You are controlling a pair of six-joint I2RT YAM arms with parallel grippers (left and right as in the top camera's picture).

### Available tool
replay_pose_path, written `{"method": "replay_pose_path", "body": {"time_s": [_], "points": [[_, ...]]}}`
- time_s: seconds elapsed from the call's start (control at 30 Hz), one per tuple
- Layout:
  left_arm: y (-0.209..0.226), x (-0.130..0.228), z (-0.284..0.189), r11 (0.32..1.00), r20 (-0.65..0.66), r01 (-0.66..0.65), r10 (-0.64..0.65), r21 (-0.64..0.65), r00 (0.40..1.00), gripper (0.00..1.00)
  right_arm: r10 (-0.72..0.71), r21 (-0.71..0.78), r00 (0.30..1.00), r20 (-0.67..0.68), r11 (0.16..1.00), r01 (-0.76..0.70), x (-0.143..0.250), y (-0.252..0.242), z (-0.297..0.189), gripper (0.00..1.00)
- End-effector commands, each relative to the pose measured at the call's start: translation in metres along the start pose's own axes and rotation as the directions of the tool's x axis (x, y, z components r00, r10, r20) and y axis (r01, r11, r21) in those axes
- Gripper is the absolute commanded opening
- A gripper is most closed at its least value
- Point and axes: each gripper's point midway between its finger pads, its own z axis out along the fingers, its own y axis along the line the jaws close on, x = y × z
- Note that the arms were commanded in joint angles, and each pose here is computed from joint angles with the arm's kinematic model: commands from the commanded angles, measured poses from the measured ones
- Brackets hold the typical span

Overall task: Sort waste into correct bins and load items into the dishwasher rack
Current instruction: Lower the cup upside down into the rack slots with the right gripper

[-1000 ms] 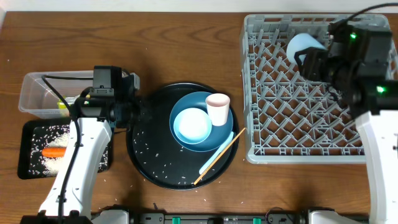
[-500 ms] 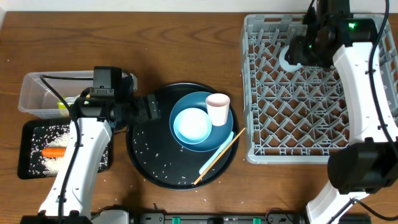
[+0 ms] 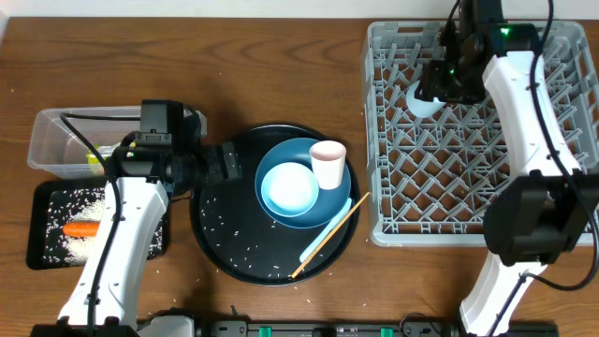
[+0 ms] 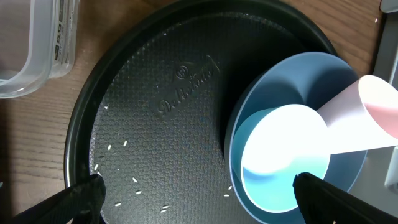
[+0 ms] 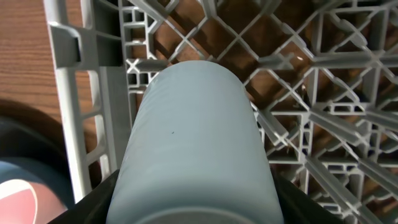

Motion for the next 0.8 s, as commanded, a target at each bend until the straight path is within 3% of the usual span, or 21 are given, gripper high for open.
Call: {"method": "replay_pose_path", "body": {"time_s": [0.0, 0.77], "points": [[0.004, 0.000, 0.000, 1.000, 0.001, -0.005, 0.005, -0.015, 1.000, 0.98, -0.011, -0.014, 1.000, 0.012, 1.000, 0.011, -0.005, -0.001, -0.001, 0.01], [0.004, 0.000, 0.000, 1.000, 0.001, -0.005, 0.005, -0.015, 1.000, 0.98, 0.000, 0.089, 0.998, -0.061, 0.996, 0.005, 0.014, -0.024, 0.030, 0.01]]}}
